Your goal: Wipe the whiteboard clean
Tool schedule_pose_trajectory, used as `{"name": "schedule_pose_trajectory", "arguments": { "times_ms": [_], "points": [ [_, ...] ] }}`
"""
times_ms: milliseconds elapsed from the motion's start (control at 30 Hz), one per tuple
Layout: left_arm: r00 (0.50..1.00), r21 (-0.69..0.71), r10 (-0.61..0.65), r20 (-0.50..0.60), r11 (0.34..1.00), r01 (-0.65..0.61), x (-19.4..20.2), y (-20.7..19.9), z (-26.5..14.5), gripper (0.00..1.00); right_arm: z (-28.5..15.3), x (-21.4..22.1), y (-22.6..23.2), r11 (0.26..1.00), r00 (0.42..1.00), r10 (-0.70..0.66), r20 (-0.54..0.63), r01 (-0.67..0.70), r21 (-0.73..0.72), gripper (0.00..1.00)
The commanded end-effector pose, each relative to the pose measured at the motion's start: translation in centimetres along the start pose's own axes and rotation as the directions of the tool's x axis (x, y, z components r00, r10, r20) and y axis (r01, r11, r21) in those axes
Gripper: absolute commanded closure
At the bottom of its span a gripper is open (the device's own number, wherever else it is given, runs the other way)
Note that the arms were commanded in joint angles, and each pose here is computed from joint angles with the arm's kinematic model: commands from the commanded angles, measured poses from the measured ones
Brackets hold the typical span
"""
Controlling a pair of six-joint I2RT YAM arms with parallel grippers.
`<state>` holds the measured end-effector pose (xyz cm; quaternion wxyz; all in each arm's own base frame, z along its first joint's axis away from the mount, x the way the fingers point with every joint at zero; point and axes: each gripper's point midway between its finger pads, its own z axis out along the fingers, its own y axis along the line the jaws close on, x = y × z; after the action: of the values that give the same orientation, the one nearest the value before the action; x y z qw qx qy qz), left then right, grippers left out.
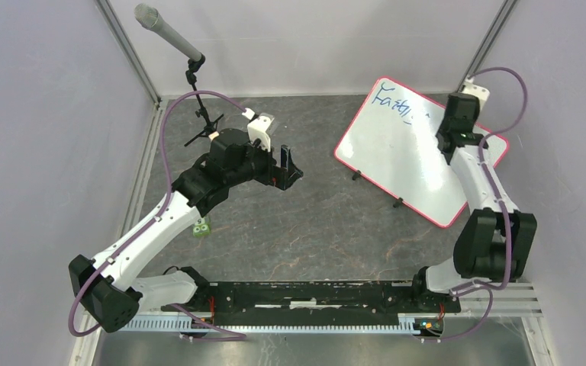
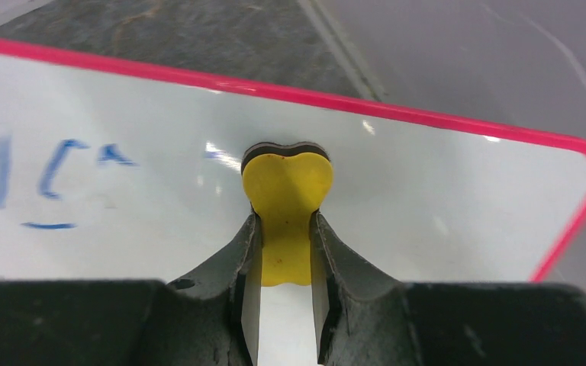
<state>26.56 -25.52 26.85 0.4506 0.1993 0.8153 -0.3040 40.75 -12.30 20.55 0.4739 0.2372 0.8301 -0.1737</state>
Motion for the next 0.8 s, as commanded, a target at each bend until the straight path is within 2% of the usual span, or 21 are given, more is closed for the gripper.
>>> {"name": "schedule_pose_trajectory", "arguments": {
  "times_ms": [0, 167, 333, 533, 767],
  "points": [
    [0.998, 0.000, 0.037, 0.053, 0.999, -0.037, -1.3, -0.2, -0.5, 0.00, 0.3, -2.2, 6.5, 0.992, 0.999, 0.002, 0.032, 0.002, -0.129, 0.76],
    [0.998, -0.013, 0.042, 0.051, 0.999, -0.042, -1.3, 0.1, -0.4, 0.00, 0.8, -2.8, 11.8, 0.979, 0.999, -0.027, 0.021, 0.031, -0.200, 0.76],
    [0.998, -0.016, 0.042, 0.048, 0.999, -0.041, -1.2, 0.2, -0.4, 0.00, 0.6, -4.0, 12.2, 0.979, 0.999, -0.017, 0.041, 0.025, -0.201, 0.76],
    [0.998, -0.002, 0.036, 0.050, 0.999, -0.036, -1.3, -0.1, -0.3, 0.00, 0.1, -4.0, 8.5, 0.992, 0.999, -0.026, 0.043, 0.031, -0.122, 0.76],
    [0.998, 0.015, 0.028, 0.050, 0.999, -0.029, -1.2, -0.4, -0.3, 0.00, 0.6, -2.0, 1.1, 0.997, 0.999, 0.051, -0.001, -0.051, -0.066, 0.76]
  ]
}}
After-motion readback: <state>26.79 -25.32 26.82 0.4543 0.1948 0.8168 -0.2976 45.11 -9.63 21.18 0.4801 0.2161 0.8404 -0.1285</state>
